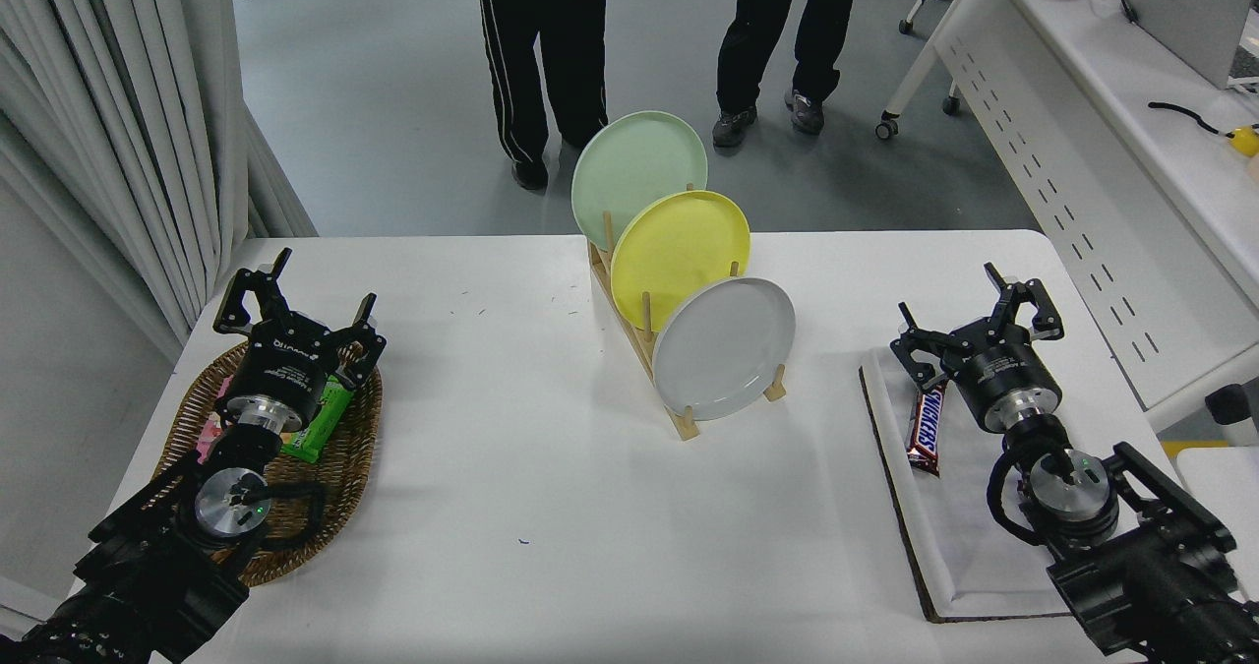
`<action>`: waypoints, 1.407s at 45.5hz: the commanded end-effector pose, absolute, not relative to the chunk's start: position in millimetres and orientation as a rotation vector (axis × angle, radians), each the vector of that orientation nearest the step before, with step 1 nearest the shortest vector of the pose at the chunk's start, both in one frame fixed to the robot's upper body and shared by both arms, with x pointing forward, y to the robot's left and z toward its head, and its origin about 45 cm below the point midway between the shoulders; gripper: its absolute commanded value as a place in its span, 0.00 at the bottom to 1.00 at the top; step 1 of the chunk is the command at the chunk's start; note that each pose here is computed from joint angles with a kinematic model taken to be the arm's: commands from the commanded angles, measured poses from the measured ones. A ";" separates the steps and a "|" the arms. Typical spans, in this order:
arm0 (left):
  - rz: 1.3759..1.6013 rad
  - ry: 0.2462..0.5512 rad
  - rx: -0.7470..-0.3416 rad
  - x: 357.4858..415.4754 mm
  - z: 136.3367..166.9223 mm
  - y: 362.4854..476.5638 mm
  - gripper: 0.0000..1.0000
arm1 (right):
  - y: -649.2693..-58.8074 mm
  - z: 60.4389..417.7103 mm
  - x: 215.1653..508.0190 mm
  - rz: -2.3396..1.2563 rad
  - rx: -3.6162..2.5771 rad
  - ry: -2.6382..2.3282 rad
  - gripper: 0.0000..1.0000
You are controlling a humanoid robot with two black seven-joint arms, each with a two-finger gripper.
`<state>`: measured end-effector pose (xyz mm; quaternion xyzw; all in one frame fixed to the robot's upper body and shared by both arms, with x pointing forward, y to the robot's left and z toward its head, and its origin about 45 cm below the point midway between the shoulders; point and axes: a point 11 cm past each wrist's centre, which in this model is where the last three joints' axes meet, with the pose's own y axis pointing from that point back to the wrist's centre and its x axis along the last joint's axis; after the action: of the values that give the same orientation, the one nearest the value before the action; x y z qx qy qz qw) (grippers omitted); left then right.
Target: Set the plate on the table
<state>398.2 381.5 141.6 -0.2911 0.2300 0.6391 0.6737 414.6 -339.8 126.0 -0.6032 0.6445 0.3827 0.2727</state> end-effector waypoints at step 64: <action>1.439 0.518 -0.654 398.1 141.3 381.6 1.00 | -365.2 244.0 444.4 0.488 -2.707 1.911 1.00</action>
<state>398.2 381.5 141.6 -0.2910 0.2300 0.6390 0.6738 448.0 -357.7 210.1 -0.7778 0.5965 0.1945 -0.0386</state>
